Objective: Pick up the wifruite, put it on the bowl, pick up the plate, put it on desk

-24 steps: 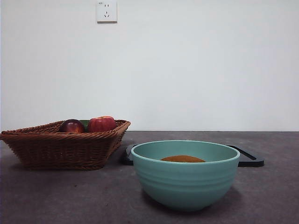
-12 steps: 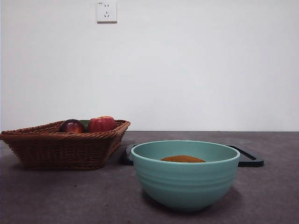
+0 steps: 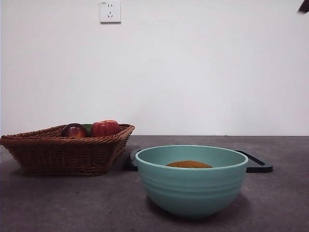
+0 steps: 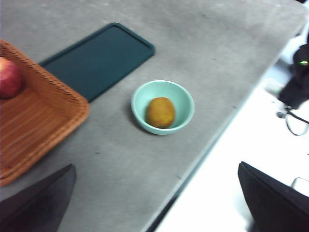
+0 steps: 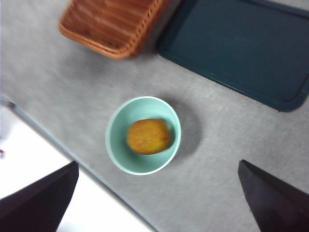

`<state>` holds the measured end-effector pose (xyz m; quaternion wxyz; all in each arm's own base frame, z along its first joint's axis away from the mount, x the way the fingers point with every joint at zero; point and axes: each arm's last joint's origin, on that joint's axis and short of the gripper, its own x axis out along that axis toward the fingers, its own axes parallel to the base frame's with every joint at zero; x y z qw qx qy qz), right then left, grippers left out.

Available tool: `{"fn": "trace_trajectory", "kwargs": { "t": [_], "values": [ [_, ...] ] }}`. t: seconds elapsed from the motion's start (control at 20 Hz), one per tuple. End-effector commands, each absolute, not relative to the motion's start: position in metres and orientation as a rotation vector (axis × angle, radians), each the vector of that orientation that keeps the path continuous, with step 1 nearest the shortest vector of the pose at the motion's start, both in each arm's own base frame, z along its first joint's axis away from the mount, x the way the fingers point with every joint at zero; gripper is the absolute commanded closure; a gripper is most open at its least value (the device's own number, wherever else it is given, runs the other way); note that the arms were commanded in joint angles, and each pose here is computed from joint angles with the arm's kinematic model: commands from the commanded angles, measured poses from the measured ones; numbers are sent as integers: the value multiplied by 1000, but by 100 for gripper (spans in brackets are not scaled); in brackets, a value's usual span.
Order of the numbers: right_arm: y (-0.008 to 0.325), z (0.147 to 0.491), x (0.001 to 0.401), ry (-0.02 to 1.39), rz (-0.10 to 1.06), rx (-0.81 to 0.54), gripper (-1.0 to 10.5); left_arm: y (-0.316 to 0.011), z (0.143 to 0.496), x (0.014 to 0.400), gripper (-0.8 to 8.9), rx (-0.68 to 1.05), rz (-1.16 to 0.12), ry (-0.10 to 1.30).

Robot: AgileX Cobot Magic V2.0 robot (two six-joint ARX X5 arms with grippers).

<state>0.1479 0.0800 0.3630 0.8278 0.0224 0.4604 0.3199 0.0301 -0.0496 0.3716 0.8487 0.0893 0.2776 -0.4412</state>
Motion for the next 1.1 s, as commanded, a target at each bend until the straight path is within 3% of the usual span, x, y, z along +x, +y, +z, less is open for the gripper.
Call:
{"fn": "trace_trajectory", "kwargs": {
  "t": [0.05, 0.35, 0.55, 1.0, 1.1],
  "values": [
    [98, 356, 164, 1016, 683, -11, 372, -49, 379, 28, 220, 177, -982, 542],
    [142, 316, 193, 1163, 594, -197, 371, -45, 382, 26, 220, 155, -994, 502],
    [166, 290, 211, 1223, 585, -247, 372, -42, 382, 24, 220, 149, -996, 490],
    [189, 227, 243, 1395, 533, -373, 374, -42, 382, 24, 220, 150, -995, 494],
    [193, 216, 247, 1423, 529, -384, 424, -42, 382, 24, 220, 150, -995, 494]
  ]
}}
